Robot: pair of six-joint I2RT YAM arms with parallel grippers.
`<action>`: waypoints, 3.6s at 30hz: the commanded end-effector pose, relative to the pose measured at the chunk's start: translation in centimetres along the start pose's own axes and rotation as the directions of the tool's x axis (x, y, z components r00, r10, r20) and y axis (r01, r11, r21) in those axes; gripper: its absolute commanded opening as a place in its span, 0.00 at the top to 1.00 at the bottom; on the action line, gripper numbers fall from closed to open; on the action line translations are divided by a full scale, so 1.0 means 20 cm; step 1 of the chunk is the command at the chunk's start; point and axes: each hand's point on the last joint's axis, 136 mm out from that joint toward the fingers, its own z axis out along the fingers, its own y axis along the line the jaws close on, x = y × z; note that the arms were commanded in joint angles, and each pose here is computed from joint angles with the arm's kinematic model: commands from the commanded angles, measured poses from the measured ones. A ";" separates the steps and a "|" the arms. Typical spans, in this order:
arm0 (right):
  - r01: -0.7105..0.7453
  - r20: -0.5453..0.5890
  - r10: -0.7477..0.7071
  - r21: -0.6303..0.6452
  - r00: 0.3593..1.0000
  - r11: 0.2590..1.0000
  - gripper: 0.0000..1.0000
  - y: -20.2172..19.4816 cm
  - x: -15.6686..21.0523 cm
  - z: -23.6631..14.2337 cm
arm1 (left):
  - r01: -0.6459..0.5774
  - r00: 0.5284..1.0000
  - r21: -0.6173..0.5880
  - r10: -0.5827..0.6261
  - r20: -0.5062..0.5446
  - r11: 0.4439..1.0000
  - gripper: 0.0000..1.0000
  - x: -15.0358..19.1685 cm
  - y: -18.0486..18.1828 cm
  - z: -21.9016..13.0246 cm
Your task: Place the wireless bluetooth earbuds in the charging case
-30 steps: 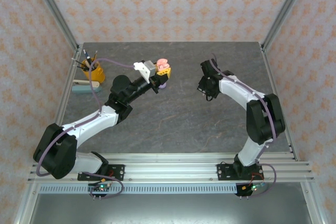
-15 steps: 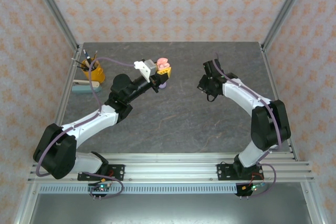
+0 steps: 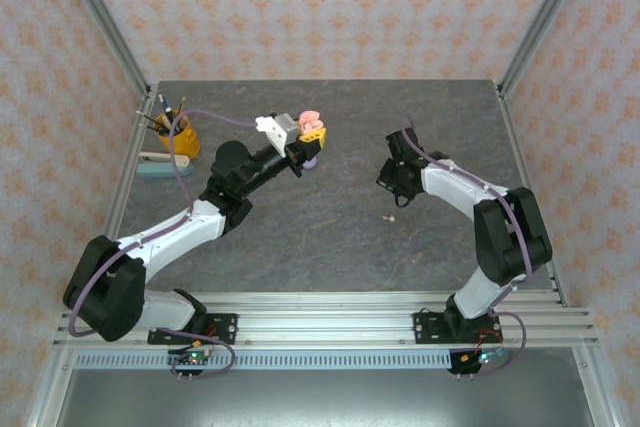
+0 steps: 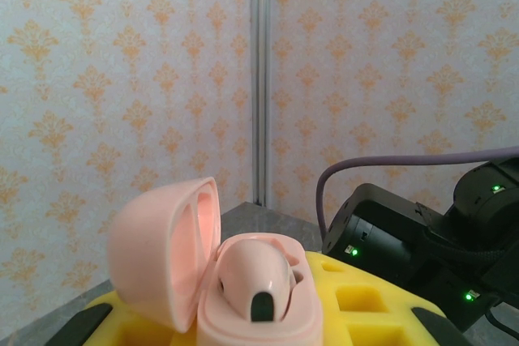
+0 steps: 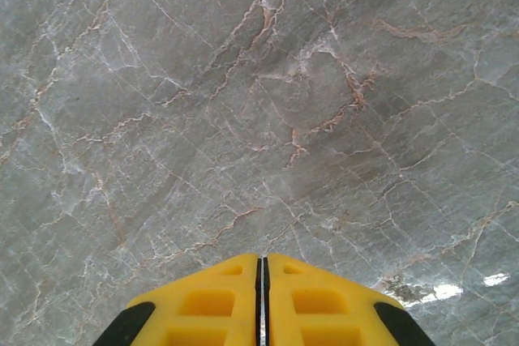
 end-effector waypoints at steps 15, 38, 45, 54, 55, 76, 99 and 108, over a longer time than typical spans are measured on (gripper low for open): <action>-0.022 -0.158 0.039 0.108 0.987 0.994 0.57 -0.20 0.35 -0.11 | -0.022 0.998 -0.033 0.024 0.066 0.999 1.00 -0.14 0.03 -0.02; 0.078 -0.287 -0.045 0.104 0.957 0.991 0.56 -0.14 0.70 -0.04 | -0.022 0.997 -0.035 0.024 0.075 0.999 1.00 -0.16 0.02 -0.04; 0.037 -0.318 -0.036 -0.004 0.947 0.999 0.56 0.04 0.74 -0.05 | -0.022 0.997 -0.039 0.025 0.073 0.999 1.00 -0.15 0.02 -0.05; 0.142 -0.270 -0.160 -0.086 0.950 0.986 0.59 0.19 0.64 -0.19 | -0.022 0.997 -0.044 0.025 0.076 0.999 1.00 -0.15 0.03 -0.05; 0.172 -0.251 -0.184 -0.067 0.950 0.983 0.60 0.18 0.61 -0.21 | -0.021 0.997 -0.044 0.024 0.077 0.999 1.00 -0.15 0.03 -0.05; 0.474 -0.269 -0.450 0.028 0.852 0.880 0.55 0.12 0.57 0.02 | -0.033 0.996 -0.050 0.036 0.080 0.998 1.00 -0.16 0.03 -0.07; 0.342 -0.289 -0.302 0.100 0.908 0.934 0.55 -0.06 0.68 -0.13 | -0.027 0.996 -0.050 0.031 0.082 0.998 1.00 -0.15 0.03 -0.06; 0.068 -0.186 -0.024 0.230 0.982 0.971 0.54 -0.07 0.60 -0.12 | -0.035 0.996 -0.061 0.040 0.082 0.998 1.00 -0.15 0.04 -0.06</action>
